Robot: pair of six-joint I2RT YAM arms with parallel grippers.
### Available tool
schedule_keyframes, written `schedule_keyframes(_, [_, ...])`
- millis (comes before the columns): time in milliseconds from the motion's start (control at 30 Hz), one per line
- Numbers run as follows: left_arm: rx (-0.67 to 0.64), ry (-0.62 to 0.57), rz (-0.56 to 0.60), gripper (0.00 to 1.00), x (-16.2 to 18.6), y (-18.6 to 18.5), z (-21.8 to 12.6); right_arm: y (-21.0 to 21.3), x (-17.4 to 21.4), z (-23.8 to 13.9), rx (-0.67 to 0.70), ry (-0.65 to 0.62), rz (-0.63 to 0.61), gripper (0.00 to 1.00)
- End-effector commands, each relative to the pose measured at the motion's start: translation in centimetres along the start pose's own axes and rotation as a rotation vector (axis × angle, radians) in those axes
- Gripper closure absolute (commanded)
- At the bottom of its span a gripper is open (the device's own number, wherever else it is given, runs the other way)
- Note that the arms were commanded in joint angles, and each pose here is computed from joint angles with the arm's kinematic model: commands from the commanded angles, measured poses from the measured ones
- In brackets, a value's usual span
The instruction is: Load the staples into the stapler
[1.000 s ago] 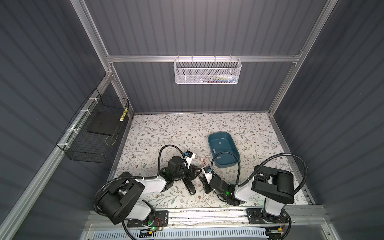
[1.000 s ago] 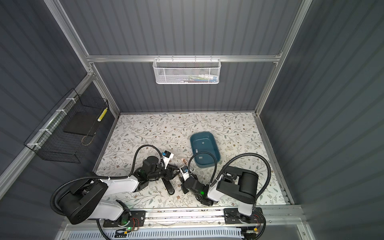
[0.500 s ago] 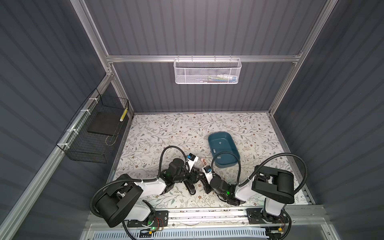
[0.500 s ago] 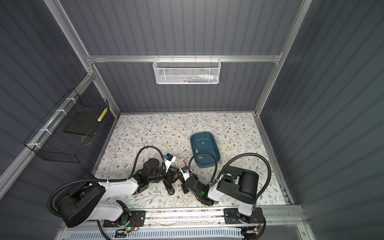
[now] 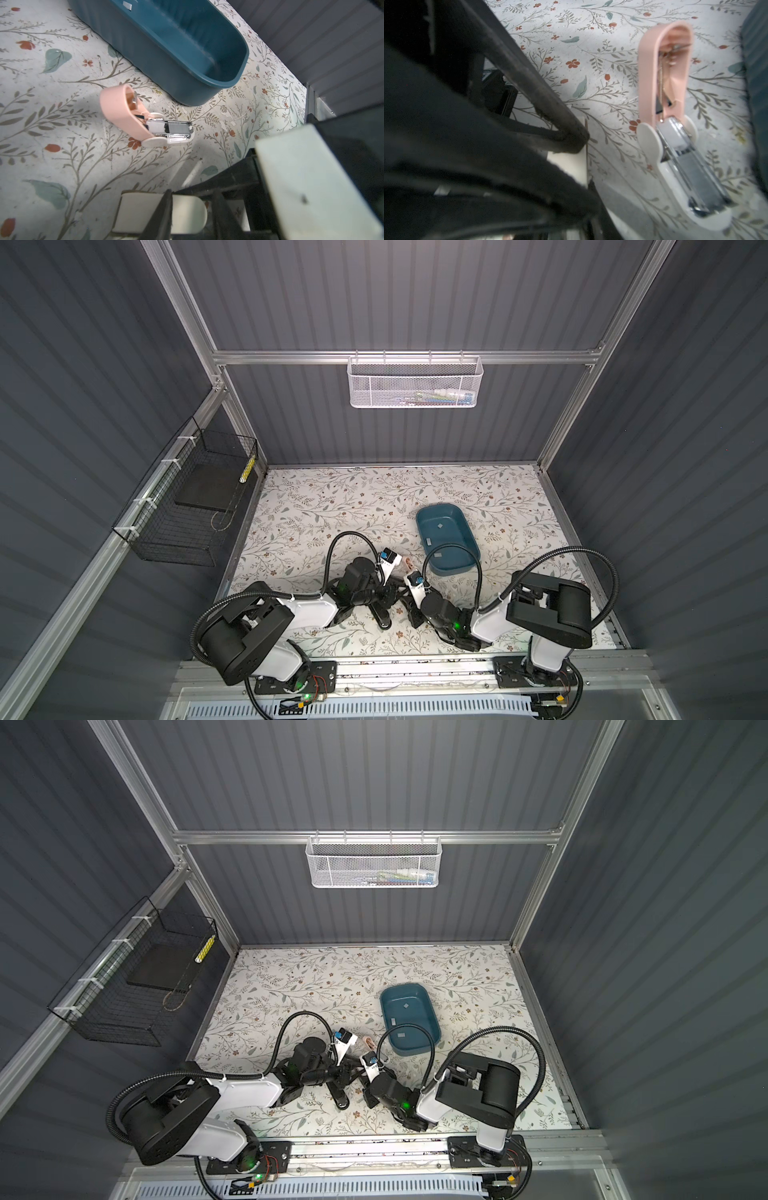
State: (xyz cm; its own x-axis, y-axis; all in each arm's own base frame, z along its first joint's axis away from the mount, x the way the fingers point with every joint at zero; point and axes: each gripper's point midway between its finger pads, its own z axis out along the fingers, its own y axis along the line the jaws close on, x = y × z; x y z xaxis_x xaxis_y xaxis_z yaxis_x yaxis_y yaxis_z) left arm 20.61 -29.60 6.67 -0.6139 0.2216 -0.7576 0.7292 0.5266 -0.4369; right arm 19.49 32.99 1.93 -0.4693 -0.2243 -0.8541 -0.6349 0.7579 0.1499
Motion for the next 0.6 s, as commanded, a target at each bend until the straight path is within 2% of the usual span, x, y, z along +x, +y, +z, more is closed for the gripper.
schedule_keyframes(0, [-0.066,0.058,0.005,0.70,1.6,1.3,0.3,-0.9,3.4,-0.4,0.016,0.118,-0.030,0.87])
schedule_keyframes(100, [-0.102,0.070,-0.001,0.75,2.0,2.0,0.3,-0.7,3.2,-0.5,0.005,0.111,-0.026,0.84])
schedule_keyframes(167, [-0.111,0.066,-0.007,0.77,2.1,2.2,0.3,-0.6,3.0,-0.7,0.000,0.108,-0.021,0.74])
schedule_keyframes(300, [-0.116,0.059,-0.006,0.78,1.8,2.2,0.2,-0.7,2.3,-1.4,0.003,0.110,-0.022,0.73])
schedule_keyframes(567, [-0.132,0.067,-0.003,0.78,2.2,2.5,0.1,-0.1,0.5,-3.2,-0.043,0.065,-0.007,0.64])
